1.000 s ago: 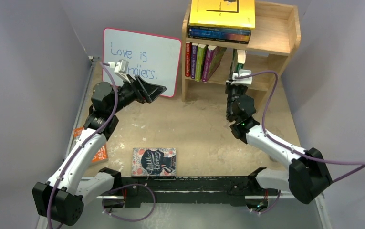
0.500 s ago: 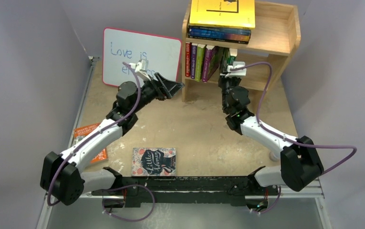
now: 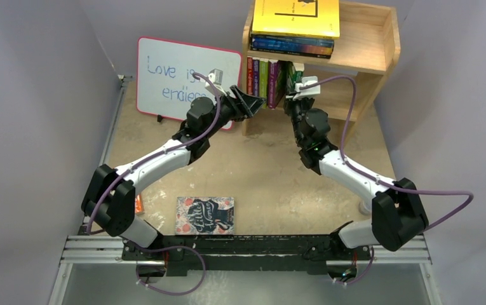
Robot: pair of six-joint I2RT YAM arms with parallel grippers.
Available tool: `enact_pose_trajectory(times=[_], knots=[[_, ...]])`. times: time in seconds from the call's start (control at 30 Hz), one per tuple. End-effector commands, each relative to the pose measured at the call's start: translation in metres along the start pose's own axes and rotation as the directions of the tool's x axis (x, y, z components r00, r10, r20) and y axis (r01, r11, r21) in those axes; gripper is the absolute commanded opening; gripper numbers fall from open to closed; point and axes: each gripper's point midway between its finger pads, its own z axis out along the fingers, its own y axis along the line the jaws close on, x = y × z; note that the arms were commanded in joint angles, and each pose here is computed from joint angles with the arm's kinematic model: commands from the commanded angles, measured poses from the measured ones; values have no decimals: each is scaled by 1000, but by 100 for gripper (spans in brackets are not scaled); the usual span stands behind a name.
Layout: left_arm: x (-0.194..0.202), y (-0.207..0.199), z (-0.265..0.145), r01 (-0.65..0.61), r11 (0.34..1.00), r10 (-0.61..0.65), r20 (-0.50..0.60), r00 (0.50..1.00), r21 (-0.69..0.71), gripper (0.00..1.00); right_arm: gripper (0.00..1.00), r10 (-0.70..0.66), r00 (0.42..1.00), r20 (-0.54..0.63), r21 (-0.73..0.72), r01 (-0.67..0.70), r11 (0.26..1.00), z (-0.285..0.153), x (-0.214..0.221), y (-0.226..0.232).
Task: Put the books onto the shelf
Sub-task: Place the book on the shelf.
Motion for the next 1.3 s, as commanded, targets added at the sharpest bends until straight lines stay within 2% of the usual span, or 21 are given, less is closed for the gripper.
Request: enact_pose_trajectory(times=[0.0,0.07,0.2,0.4,0.67,0.97,1.03,1.17,1.27], knots=[[-29,-33,11,-24,996,15,102,995,82,61,33,103,987,125,-123,-88,989,7,-61,24],[-27,-33,13,-23,996,15,102,995,80,61,43,130,985,110,-149,-113,982,1,-62,27],[-25,-32,15,-21,997,13,101,995,75,61,52,159,984,85,-153,-145,978,-7,-67,24],[-22,-28,18,-17,998,12,95,995,59,61,61,176,983,59,-122,-168,978,-23,-75,11],[-16,-30,20,-13,998,8,75,997,64,63,72,173,985,17,-178,-167,970,-44,-80,12],[-8,-37,20,-12,997,7,60,998,79,63,69,182,983,38,-165,-174,971,-64,-90,-1],[-5,-39,20,-11,997,6,54,999,83,63,63,174,984,42,-167,-165,972,-67,-93,-3],[0,-42,22,-13,996,8,50,999,84,61,45,123,992,26,-164,-117,979,-64,-90,-6],[3,-44,23,-15,996,11,44,999,86,61,39,98,995,3,-186,-96,978,-54,-83,-6]])
